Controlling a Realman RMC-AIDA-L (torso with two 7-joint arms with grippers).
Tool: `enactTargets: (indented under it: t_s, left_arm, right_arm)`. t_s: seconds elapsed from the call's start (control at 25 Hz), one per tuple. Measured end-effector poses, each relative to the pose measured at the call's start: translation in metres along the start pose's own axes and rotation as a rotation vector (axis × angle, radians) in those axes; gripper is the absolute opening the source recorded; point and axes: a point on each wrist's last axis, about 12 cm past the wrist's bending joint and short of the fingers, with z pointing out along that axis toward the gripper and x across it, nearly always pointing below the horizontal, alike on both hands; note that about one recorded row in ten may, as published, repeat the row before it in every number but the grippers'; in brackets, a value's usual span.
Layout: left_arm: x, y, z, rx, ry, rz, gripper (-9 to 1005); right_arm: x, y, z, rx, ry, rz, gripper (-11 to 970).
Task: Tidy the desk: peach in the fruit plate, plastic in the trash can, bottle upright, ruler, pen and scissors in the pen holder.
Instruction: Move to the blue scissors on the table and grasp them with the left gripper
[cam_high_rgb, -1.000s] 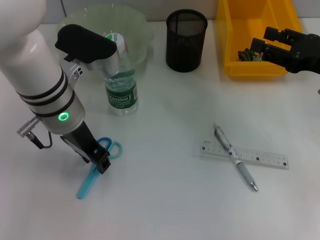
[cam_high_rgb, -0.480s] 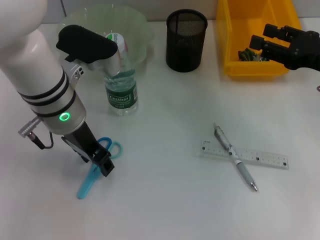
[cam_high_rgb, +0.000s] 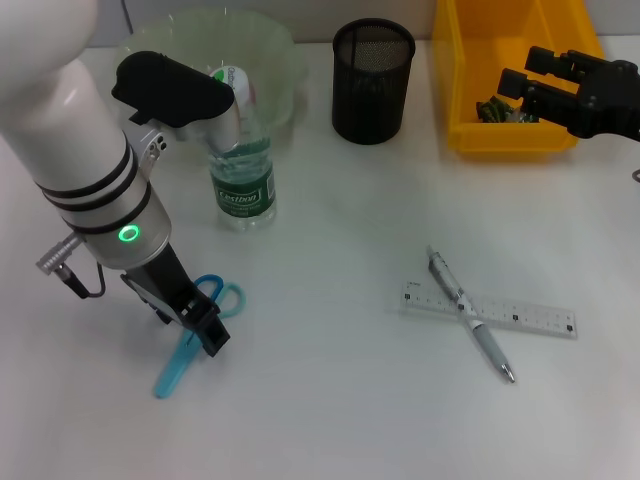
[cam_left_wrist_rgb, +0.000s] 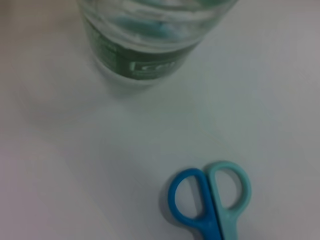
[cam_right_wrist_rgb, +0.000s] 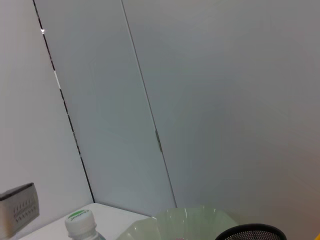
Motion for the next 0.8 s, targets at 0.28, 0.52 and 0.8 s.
enactTargets:
  t_s: [0.28, 0.52, 0.8]
  left_arm:
    - [-0.0011, 0.0004, 0.0010, -0.001, 0.003, -0.001, 711]
    - [-0.0010, 0.0002, 0.0016, -0.005, 0.004, 0.002, 710]
    - [-0.0017, 0.0004, 0.0018, -0.008, -0.001, 0.003, 708]
  right_arm:
    - [0.0002, -0.0001, 0.0002, 0.001, 0.000, 0.001, 621]
    - [0.0003, 0.0000, 0.0009, -0.001, 0.000, 0.002, 622]
    - [-0.0001, -0.0002, 0.0014, 0.001, 0.000, 0.001, 622]
